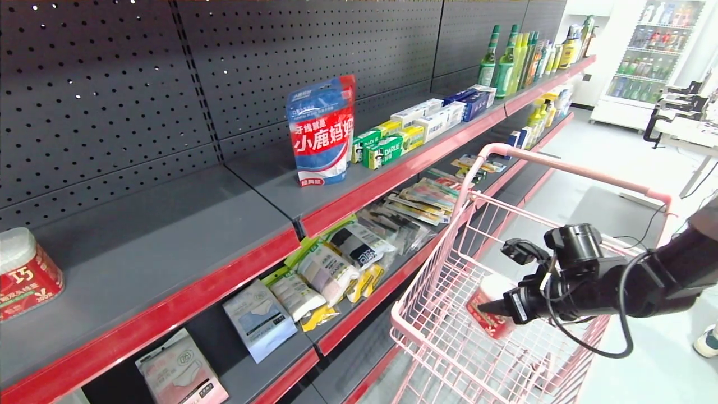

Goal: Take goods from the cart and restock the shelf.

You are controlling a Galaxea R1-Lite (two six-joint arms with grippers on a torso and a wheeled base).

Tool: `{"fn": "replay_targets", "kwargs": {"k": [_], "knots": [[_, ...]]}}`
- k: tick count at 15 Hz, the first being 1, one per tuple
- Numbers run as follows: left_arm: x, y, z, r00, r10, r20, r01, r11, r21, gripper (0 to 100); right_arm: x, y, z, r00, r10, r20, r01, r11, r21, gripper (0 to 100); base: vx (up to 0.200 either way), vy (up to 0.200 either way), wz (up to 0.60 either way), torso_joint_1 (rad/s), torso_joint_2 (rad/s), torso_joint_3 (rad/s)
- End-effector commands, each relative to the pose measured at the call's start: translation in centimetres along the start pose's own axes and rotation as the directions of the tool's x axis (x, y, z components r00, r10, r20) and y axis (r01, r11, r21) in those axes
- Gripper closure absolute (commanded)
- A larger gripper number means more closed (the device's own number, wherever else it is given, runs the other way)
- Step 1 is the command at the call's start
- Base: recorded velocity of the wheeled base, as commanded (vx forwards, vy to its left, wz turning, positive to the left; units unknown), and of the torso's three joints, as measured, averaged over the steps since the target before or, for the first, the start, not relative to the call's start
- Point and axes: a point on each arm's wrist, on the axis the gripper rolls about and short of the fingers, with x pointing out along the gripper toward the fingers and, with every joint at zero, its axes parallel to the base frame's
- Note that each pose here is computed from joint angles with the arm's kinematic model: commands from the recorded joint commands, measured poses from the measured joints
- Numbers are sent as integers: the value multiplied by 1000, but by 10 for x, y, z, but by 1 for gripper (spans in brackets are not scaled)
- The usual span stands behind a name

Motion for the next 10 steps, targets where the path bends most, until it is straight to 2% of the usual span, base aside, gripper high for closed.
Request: {"fn": "replay_targets", "kwargs": {"k": [1,4,6,7,10], "knots": [[0,0,0,1000,1,0,-1,1000,0,0,-81,8,-4,981,-126,146,120,992,50,100,0,0,0,0,0,0],[0,0,0,1000,1,0,-1,1000,0,0,-140,32,-15,920,-276,277,255,961,110,100,0,0,0,0,0,0],[0,0,0,1000,1,0,-1,1000,0,0,-175,50,-30,830,-437,346,413,899,144,100,0,0,0,0,0,0],[0,0,0,1000,1,0,-1,1000,0,0,-190,59,-38,801,-468,374,443,883,156,100,0,0,0,0,0,0],[0,0,0,1000,1,0,-1,1000,0,0,-229,82,-55,776,-476,412,454,877,159,100,0,0,0,0,0,0]]}}
